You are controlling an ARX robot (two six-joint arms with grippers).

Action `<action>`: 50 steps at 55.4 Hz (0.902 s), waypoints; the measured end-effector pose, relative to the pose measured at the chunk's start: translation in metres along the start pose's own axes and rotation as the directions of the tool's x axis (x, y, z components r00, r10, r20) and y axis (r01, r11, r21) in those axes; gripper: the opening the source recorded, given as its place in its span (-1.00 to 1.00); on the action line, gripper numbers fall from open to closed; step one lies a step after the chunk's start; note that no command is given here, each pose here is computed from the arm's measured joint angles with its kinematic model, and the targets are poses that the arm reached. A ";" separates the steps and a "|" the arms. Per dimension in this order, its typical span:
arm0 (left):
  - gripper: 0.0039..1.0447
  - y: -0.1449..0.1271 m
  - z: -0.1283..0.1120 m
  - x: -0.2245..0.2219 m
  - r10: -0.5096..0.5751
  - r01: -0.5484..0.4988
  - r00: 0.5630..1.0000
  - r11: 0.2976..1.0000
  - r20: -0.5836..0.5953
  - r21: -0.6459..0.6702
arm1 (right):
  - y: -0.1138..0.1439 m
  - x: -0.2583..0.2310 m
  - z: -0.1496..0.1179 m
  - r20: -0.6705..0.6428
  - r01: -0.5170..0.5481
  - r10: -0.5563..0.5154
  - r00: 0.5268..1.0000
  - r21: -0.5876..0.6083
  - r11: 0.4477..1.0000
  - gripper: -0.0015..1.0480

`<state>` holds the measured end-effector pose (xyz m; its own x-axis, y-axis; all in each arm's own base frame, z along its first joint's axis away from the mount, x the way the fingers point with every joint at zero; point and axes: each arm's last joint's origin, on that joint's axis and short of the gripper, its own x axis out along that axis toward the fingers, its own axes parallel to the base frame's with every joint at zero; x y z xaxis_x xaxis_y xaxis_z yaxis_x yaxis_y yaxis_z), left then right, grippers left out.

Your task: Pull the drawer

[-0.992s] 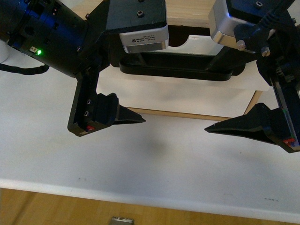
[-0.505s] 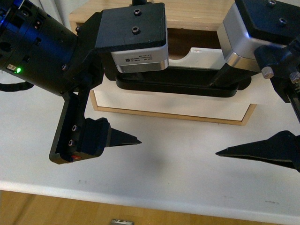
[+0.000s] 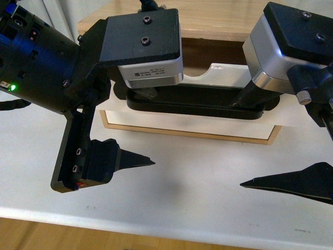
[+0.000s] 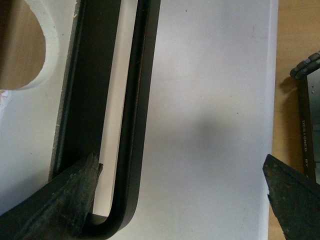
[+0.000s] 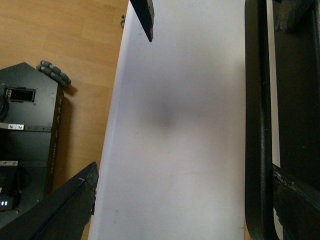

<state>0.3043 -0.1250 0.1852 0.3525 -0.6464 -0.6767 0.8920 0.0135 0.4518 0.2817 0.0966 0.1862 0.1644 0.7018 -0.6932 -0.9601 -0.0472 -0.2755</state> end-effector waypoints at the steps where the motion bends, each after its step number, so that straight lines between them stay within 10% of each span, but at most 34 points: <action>1: 0.89 0.000 0.000 -0.001 0.002 -0.002 1.000 1.000 0.001 -0.001 | 0.000 0.000 0.000 0.003 0.000 0.000 1.000 0.003 1.000 0.83; 31: 0.89 -0.011 0.032 -0.064 0.194 -0.195 0.979 0.981 0.060 0.000 | 0.017 -0.063 0.023 0.127 0.220 -0.220 0.967 0.016 0.975 0.83; 50: 0.89 -0.044 0.031 -0.117 0.491 -0.464 0.857 0.867 0.154 -0.179 | 0.054 -0.111 0.014 0.212 0.580 -0.590 0.779 0.115 0.807 0.83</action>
<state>0.2147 -0.0733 0.2625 0.6966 -0.6652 -0.2688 0.6607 0.4487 0.6018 0.2082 0.0257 0.2573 0.6466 0.7253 -0.2362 -0.7053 0.4507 -0.5472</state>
